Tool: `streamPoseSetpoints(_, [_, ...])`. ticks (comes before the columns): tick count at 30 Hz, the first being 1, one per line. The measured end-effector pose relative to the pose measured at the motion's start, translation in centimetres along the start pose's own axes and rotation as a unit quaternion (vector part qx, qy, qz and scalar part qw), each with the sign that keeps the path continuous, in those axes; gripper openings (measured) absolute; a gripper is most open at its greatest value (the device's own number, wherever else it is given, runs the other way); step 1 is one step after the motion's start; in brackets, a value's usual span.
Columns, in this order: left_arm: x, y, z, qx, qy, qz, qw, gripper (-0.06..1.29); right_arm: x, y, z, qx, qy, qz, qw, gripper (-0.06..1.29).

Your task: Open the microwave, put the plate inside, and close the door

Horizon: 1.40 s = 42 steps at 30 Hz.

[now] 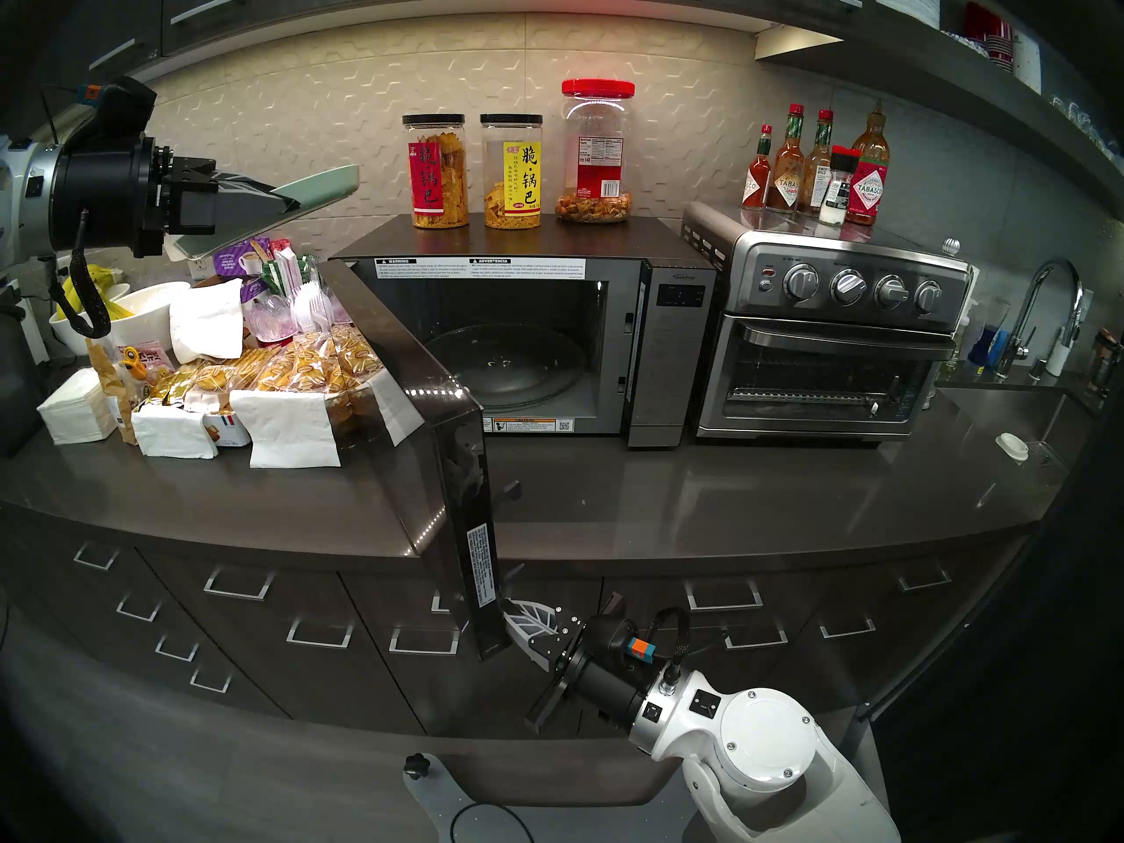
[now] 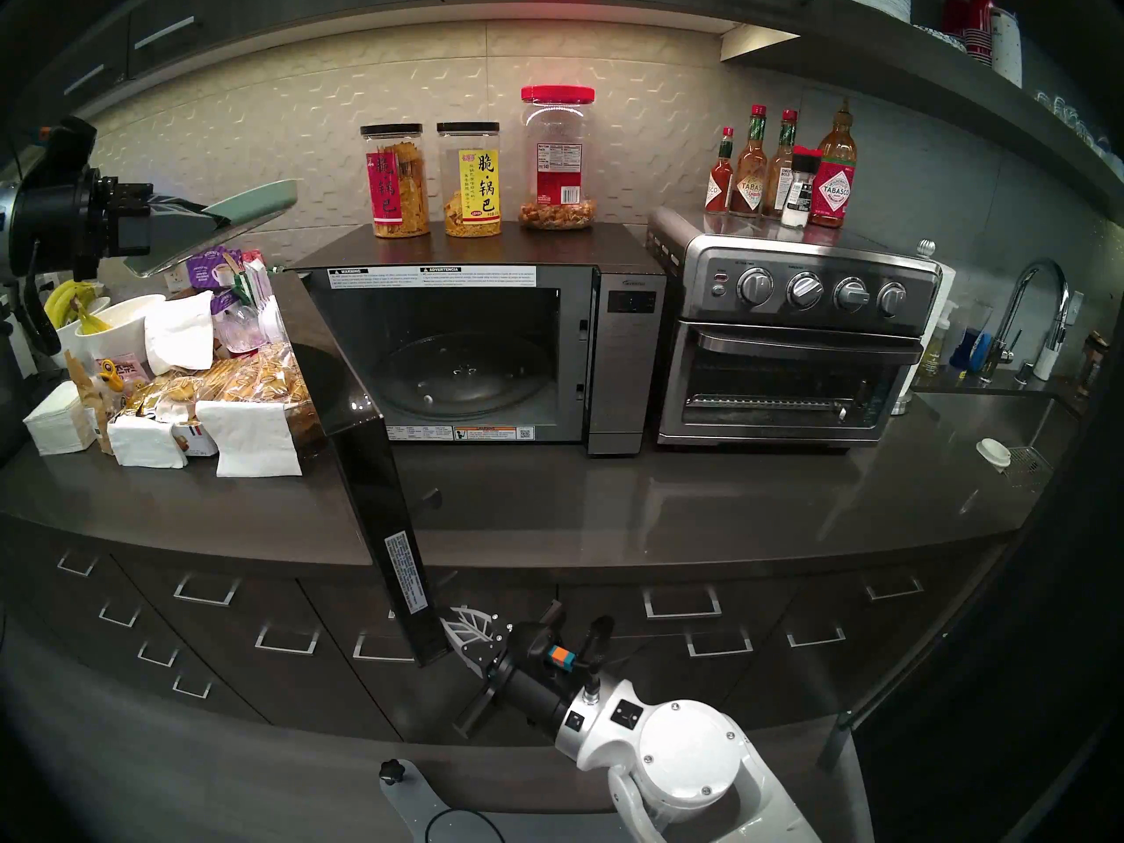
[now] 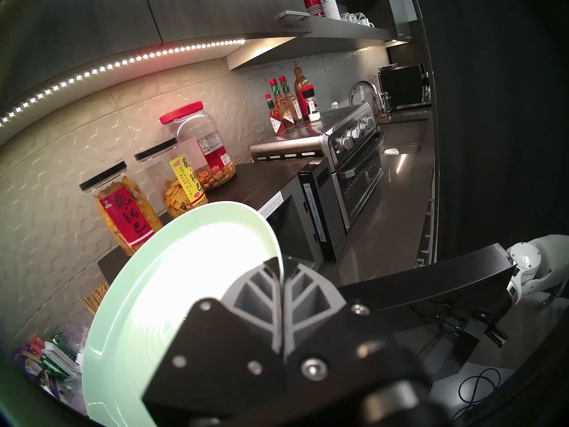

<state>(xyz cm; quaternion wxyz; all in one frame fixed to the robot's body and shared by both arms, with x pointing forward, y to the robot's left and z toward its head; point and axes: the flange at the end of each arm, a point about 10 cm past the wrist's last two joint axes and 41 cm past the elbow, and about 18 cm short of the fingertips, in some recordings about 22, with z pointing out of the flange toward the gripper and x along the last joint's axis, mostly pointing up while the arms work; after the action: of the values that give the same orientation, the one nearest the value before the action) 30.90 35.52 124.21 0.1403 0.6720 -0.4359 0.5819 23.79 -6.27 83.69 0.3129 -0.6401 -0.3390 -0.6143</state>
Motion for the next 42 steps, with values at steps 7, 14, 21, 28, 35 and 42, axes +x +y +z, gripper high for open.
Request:
streamPoseSetpoints(7, [0.0, 0.0, 0.0, 0.0, 0.0, 0.0, 1.0, -0.02, -0.1, 2.0, -0.5, -0.018, 0.0, -0.004, 0.9998, -0.03])
streamPoseSetpoints(14, [0.0, 0.0, 0.0, 0.0, 0.0, 0.0, 1.0, -0.02, 0.2, 4.2, -0.9, -0.034, 0.003, -0.012, 0.9993, -0.03])
streamPoseSetpoints(21, [0.0, 0.0, 0.0, 0.0, 0.0, 0.0, 1.0, -0.02, 0.7, 6.6, -1.5, -0.051, 0.008, -0.02, 0.9984, -0.03])
streamPoseSetpoints(28, [0.0, 0.0, 0.0, 0.0, 0.0, 0.0, 1.0, -0.02, 0.7, 8.2, -1.8, -0.059, 0.011, -0.021, 0.998, -0.03])
streamPoseSetpoints(35, [0.0, 0.0, 0.0, 0.0, 0.0, 0.0, 1.0, -0.02, 0.5, 9.3, -2.1, -0.064, 0.012, -0.02, 0.9977, -0.03])
streamPoseSetpoints(42, [0.0, 0.0, 0.0, 0.0, 0.0, 0.0, 1.0, -0.02, -0.1, 10.4, -2.4, -0.068, 0.011, -0.016, 0.9975, -0.03])
